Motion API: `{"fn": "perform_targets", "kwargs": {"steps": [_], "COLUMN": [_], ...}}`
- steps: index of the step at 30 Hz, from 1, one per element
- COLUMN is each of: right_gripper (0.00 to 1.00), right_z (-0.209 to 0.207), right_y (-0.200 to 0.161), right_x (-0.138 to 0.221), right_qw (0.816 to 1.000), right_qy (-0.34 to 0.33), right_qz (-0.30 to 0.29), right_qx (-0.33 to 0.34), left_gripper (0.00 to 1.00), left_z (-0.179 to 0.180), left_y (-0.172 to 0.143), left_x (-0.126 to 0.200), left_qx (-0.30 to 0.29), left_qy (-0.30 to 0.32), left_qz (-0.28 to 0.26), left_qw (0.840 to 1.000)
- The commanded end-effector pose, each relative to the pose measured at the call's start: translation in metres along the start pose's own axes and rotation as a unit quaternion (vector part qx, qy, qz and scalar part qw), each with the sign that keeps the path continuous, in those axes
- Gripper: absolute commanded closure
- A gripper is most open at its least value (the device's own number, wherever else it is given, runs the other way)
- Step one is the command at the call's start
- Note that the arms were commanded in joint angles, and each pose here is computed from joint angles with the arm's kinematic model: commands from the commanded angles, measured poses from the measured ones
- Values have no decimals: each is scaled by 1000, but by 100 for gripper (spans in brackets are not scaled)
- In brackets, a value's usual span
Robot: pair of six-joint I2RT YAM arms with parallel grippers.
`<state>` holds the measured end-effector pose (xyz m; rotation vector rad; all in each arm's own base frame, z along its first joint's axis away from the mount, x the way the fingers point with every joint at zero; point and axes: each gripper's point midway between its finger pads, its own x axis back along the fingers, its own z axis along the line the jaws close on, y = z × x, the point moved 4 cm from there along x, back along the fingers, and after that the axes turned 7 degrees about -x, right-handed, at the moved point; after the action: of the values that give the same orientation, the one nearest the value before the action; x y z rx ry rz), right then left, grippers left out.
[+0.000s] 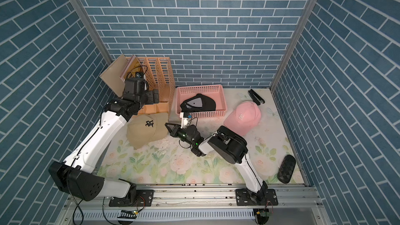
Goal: Turn the baseball cap inside out
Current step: Place the baseball cap at the center of the board.
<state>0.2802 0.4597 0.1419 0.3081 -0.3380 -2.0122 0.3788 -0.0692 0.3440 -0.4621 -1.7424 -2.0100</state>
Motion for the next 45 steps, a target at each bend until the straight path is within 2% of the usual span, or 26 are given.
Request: {"fn": "perform_targets", "kwargs": {"steps": [1, 10, 22, 24, 28, 35, 39, 41, 45], "right_gripper": [100, 100, 94, 89, 73, 47, 38, 38, 41], "right_z": [-4, -23, -27, -32, -44, -59, -62, -66, -51], "right_y": [6, 15, 21, 20, 14, 7, -3, -7, -8], "right_x": [3, 6, -23, -29, -29, -20, -12, -6, 0], "right_qw": [999, 997, 996, 997, 999, 996, 981, 973, 972], "right_qy": [13, 15, 41, 35, 10, -91, -178, -207, -202], "right_qz": [-27, -67, -79, -69, -47, -7, 58, 84, 103], "right_qx": [-11, -23, -21, -24, -23, 12, 45, 57, 66], "left_gripper": [0, 0, 0, 0, 0, 0, 0, 0, 0], "left_z": [2, -7, -14, -15, -17, -24, -29, -31, -36], "left_y": [3, -1, -2, -1, -3, -1, 0, 1, 0], "left_x": [7, 4, 0, 0, -2, 0, 1, 1, -1], "left_qx": [-1, -13, -16, -16, -18, -30, -38, -40, -41], "left_qy": [-4, -9, -12, -13, -16, -16, -17, -21, -26], "left_qz": [-13, -9, -8, -8, -5, -5, -6, -6, -6], "left_qw": [1000, 1000, 1000, 1000, 1000, 999, 999, 999, 999]}}
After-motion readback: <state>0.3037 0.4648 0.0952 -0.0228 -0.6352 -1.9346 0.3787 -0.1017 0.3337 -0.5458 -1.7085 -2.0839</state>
